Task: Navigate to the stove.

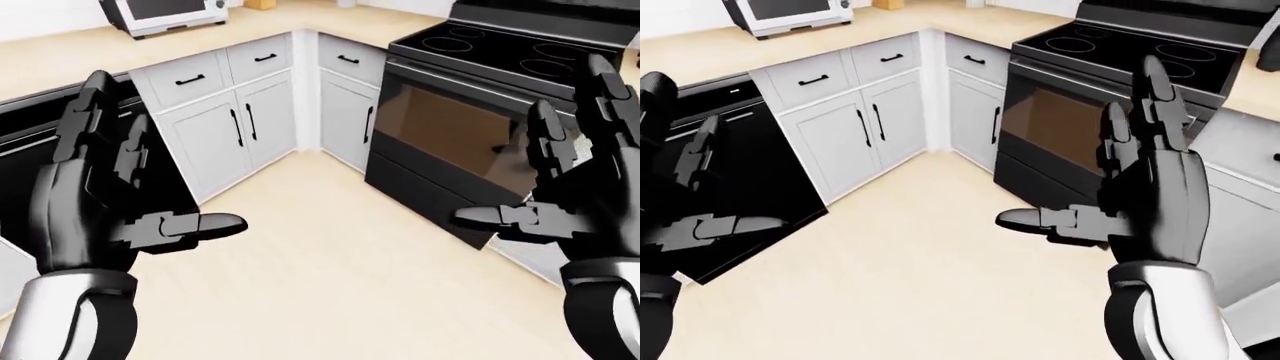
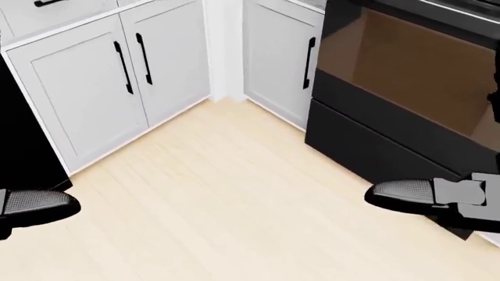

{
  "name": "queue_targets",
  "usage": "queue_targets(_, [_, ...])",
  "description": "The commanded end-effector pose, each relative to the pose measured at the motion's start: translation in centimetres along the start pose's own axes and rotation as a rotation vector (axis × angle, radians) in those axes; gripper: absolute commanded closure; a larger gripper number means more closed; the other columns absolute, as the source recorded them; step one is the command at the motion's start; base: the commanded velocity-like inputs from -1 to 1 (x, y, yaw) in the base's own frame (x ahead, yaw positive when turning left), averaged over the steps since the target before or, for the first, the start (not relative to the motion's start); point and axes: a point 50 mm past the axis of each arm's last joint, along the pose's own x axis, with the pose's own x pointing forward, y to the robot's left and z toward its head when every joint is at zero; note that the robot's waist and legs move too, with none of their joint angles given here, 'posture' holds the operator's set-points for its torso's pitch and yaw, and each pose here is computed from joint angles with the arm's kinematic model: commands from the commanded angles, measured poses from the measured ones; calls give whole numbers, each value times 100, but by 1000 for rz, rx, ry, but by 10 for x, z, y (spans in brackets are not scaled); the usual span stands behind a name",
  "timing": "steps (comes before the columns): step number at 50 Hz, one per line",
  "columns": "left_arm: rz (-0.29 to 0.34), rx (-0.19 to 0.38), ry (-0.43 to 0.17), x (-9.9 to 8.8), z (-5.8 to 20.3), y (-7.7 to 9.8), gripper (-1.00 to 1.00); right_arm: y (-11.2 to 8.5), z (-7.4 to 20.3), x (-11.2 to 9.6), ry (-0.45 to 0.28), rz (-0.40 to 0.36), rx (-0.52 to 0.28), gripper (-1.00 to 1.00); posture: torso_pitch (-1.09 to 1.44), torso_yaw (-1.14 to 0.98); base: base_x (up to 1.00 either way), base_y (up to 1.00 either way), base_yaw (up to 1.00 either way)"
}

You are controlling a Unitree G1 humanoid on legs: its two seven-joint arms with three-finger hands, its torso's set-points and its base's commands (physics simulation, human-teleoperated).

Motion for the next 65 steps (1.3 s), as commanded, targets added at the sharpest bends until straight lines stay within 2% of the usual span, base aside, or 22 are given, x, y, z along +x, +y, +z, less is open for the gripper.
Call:
queue_targets(1, [-9, 1, -42, 0, 6, -1, -100, -2, 7, 1, -43, -14, -7, -100, 0, 0, 15, 0, 0])
queue_targets(65, [-17, 2, -38, -1, 5, -2, -100, -1, 2, 0, -32, -13, -7, -100, 0, 0, 11, 0, 0])
